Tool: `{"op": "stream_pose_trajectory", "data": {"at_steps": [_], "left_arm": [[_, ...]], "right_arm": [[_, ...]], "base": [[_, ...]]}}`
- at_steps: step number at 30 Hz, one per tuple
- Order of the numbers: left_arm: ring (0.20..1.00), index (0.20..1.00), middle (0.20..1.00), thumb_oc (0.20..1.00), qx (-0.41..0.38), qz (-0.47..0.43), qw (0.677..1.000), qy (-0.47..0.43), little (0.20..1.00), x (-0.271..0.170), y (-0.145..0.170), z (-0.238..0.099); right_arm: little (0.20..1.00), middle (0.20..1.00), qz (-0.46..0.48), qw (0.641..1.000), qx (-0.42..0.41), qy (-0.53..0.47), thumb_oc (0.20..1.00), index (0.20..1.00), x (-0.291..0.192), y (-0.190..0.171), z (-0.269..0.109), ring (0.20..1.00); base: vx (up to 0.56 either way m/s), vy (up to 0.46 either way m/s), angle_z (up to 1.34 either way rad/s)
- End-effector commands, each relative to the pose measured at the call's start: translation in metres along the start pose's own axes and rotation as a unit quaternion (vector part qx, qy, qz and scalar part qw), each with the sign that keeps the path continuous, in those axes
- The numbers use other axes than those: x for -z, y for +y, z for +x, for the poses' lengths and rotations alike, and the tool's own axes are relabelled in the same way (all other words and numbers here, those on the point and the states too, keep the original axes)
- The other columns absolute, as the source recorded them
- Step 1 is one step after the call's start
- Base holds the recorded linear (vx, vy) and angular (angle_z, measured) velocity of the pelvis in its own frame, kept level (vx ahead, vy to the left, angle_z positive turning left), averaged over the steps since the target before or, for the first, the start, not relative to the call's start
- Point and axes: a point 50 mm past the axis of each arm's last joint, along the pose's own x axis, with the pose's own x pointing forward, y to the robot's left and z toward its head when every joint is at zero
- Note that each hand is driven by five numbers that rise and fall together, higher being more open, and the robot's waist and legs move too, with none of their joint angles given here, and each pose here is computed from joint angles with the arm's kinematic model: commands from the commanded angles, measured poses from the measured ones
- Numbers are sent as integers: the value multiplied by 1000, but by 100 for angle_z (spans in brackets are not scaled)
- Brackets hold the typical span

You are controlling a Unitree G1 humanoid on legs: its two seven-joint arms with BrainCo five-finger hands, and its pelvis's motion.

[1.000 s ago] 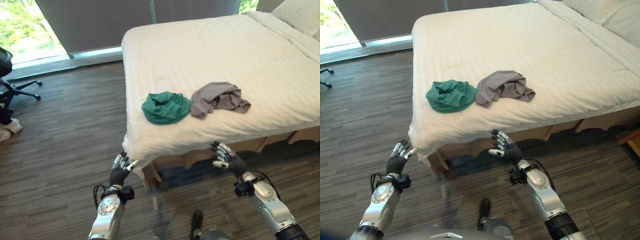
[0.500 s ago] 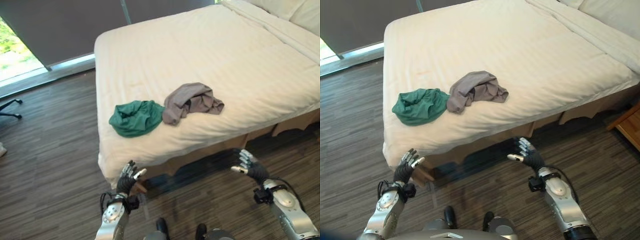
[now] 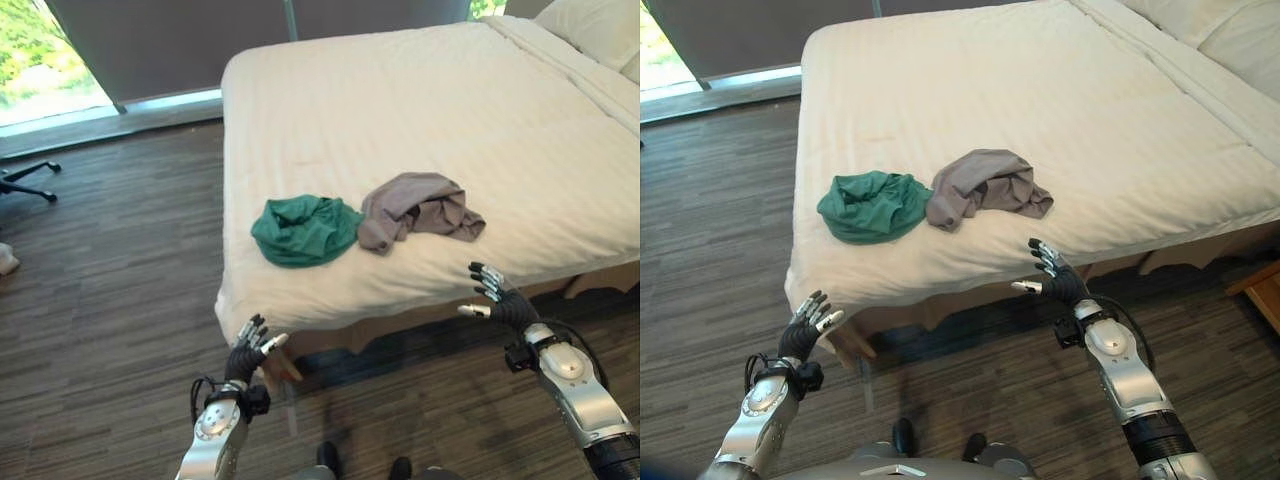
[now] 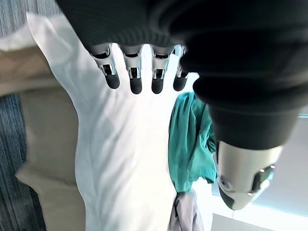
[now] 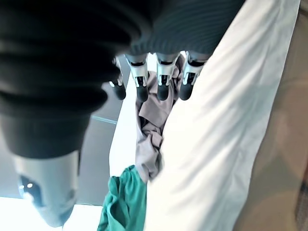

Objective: Pick up bed clothes into laundry basket.

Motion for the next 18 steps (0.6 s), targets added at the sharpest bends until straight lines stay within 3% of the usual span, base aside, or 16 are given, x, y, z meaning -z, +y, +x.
{"op": "stream_pose_trajectory", "data": {"at_steps": [1,4,6,11,18], "left_arm": [[1000,1000,1000,1000,11,36,997,-71,1000,-39,13,11],[1000,1000,1000,1000,21,22,996,-80,1000,-44,7,15],[1000,1000,1000,1000,25,15,996,-86,1000,-48,7,17],[1000,1000,1000,1000,32,18,995,-95,1000,-53,6,18],[1000,1000,1000,1000,39,20,994,-100,1000,-54,2,16]], "right_arm": [[1000,1000,-78,994,50,-56,1000,1000,-40,-34,34,1000],[1000,1000,-114,987,98,-54,1000,1000,-72,-65,71,1000],[1000,1000,-175,971,155,-43,1000,1000,-112,-105,91,1000],[1000,1000,-252,927,278,23,1000,1000,-171,-168,97,1000],[1000,1000,-333,883,331,16,1000,1000,-220,-190,85,1000]], "base": [[-36,18,0],[-89,4,-1],[-119,2,1],[-94,1,11],[-33,-20,22]]}}
